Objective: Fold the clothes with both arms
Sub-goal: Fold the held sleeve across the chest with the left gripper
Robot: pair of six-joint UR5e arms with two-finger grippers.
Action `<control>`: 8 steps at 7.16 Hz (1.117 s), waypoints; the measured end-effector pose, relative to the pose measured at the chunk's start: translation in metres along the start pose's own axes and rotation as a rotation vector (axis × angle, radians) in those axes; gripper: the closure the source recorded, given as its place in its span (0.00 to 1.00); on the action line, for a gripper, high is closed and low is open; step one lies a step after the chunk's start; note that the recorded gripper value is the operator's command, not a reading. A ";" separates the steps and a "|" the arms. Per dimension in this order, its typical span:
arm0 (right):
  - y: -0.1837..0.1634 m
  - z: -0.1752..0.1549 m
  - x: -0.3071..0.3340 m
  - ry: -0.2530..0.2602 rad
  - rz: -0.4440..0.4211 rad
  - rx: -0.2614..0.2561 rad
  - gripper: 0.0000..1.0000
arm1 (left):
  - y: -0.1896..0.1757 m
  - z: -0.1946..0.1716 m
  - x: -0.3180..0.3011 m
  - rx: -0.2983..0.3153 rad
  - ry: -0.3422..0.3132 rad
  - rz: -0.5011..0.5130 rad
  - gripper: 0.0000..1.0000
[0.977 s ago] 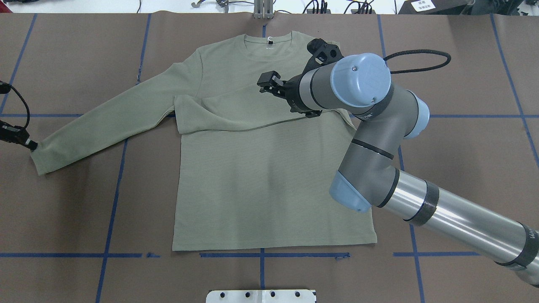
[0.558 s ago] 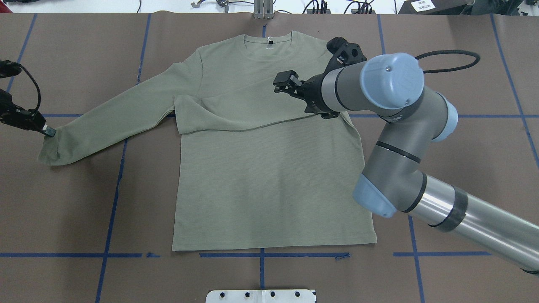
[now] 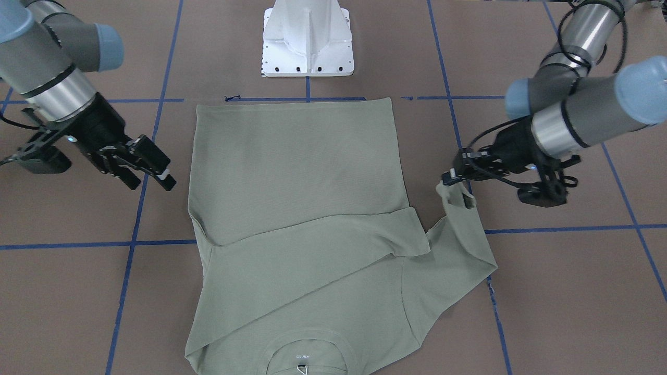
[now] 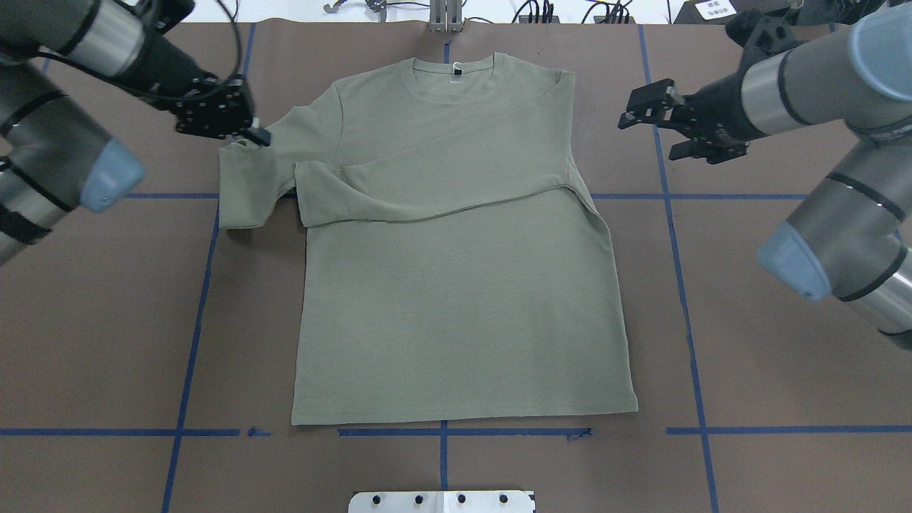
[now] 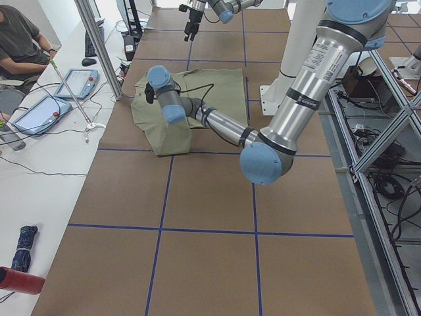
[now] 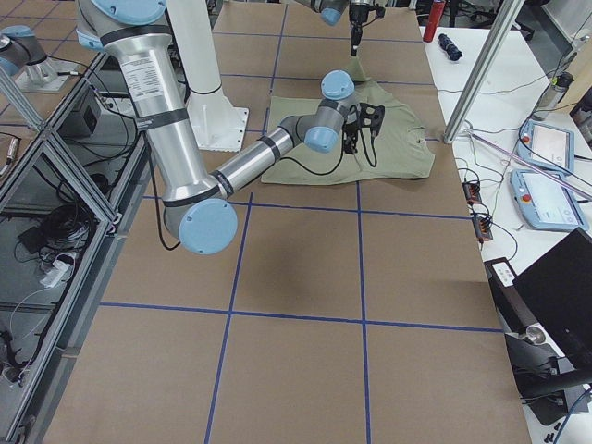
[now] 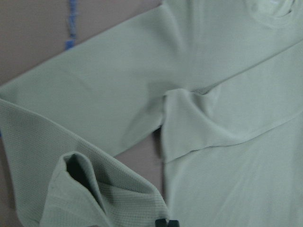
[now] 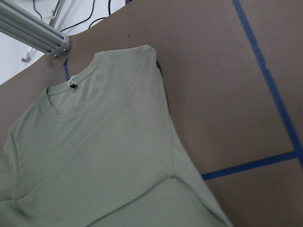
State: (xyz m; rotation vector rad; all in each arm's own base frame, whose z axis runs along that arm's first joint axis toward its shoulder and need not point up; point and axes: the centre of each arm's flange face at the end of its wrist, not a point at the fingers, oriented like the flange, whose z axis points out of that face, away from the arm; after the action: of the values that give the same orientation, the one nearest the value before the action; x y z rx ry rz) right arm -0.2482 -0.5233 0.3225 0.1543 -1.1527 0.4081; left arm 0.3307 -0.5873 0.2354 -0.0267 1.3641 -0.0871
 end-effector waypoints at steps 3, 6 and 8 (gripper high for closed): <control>-0.036 -0.047 0.086 0.045 -0.052 -0.016 0.00 | -0.003 0.142 0.240 0.275 0.105 -0.143 1.00; -0.038 -0.047 0.097 0.059 -0.049 -0.012 0.00 | 0.066 0.274 0.272 0.405 0.137 -0.170 0.01; -0.039 -0.047 0.098 0.062 -0.046 -0.010 0.00 | 0.081 0.287 0.269 0.404 0.150 -0.165 0.01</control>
State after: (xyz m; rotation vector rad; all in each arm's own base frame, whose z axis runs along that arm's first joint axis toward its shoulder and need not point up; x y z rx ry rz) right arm -0.1594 -0.5210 0.3964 0.1579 -1.0883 0.3638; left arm 0.6699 -0.5370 0.0264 0.2105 1.4703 -0.5104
